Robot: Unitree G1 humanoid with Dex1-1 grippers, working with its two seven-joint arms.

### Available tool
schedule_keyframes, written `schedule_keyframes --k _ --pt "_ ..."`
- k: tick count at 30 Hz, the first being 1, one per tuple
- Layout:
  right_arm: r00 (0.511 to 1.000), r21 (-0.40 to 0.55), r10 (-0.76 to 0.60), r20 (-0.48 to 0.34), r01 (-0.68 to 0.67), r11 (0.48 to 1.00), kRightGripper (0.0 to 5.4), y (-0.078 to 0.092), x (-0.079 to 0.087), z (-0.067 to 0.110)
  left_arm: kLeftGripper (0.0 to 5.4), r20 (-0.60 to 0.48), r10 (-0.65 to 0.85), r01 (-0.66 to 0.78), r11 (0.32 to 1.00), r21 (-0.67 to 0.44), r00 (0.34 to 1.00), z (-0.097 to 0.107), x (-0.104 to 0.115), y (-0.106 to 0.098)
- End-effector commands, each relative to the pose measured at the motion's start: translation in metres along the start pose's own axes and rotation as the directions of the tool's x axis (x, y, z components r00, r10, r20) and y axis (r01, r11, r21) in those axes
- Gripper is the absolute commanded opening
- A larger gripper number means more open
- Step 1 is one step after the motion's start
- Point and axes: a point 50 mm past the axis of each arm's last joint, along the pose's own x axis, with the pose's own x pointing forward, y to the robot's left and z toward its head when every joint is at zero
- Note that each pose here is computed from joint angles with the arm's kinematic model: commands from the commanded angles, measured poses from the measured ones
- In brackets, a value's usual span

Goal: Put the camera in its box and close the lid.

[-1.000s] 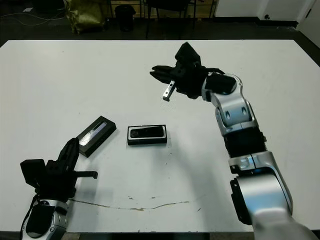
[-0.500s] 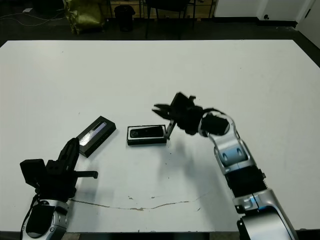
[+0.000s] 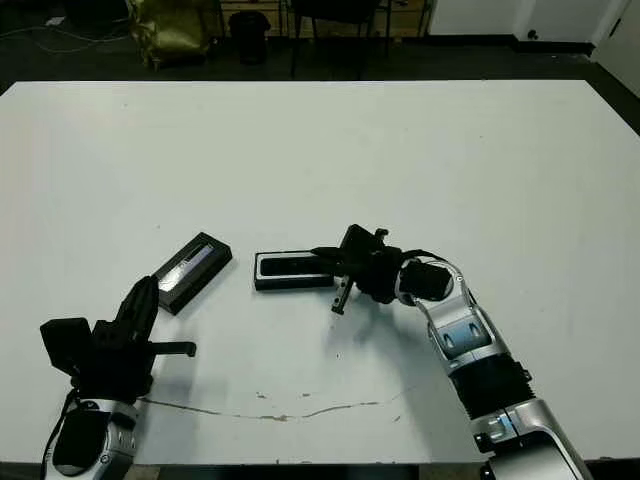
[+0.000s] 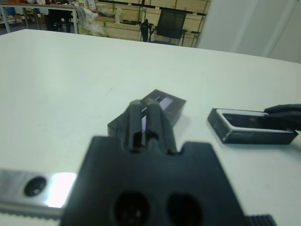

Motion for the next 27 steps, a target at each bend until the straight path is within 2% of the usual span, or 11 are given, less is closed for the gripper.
schedule_keyframes --k 1,7,12,14,19,24,27 --pt "0.990 0.070 0.036 -0.136 -0.026 0.997 0.03 0.012 -0.005 -0.030 0.00 -0.039 0.012 -0.012 1.000 0.018 0.999 -0.005 -0.003 0.002" --pt "0.985 0.071 0.045 -0.164 -0.033 0.997 0.03 0.016 -0.007 -0.039 0.00 -0.028 0.006 -0.006 1.000 0.013 1.000 -0.005 -0.002 0.003" --pt "0.993 0.093 0.011 -0.120 0.001 0.996 0.03 0.010 -0.012 -0.029 0.00 -0.030 0.008 -0.007 1.000 0.004 1.000 -0.006 -0.002 0.003" --pt "0.997 0.106 -0.020 -0.071 0.027 0.994 0.03 0.006 -0.017 -0.016 0.00 -0.024 0.006 -0.006 1.000 0.005 1.000 -0.005 -0.003 0.003" --pt "0.983 0.129 -0.118 0.142 0.099 0.987 0.03 -0.005 -0.039 0.021 0.00 0.013 -0.008 0.008 1.000 0.029 1.000 -0.001 -0.003 0.005" --pt "0.918 0.136 -0.256 0.302 0.225 0.965 0.03 -0.009 -0.077 0.052 0.00 0.048 -0.014 0.012 0.999 0.044 0.999 0.005 -0.002 0.008" --pt "0.863 0.133 -0.344 0.369 0.318 0.939 0.03 -0.009 -0.096 0.054 0.00 0.061 -0.019 0.017 0.999 0.045 0.998 0.010 -0.002 0.009"
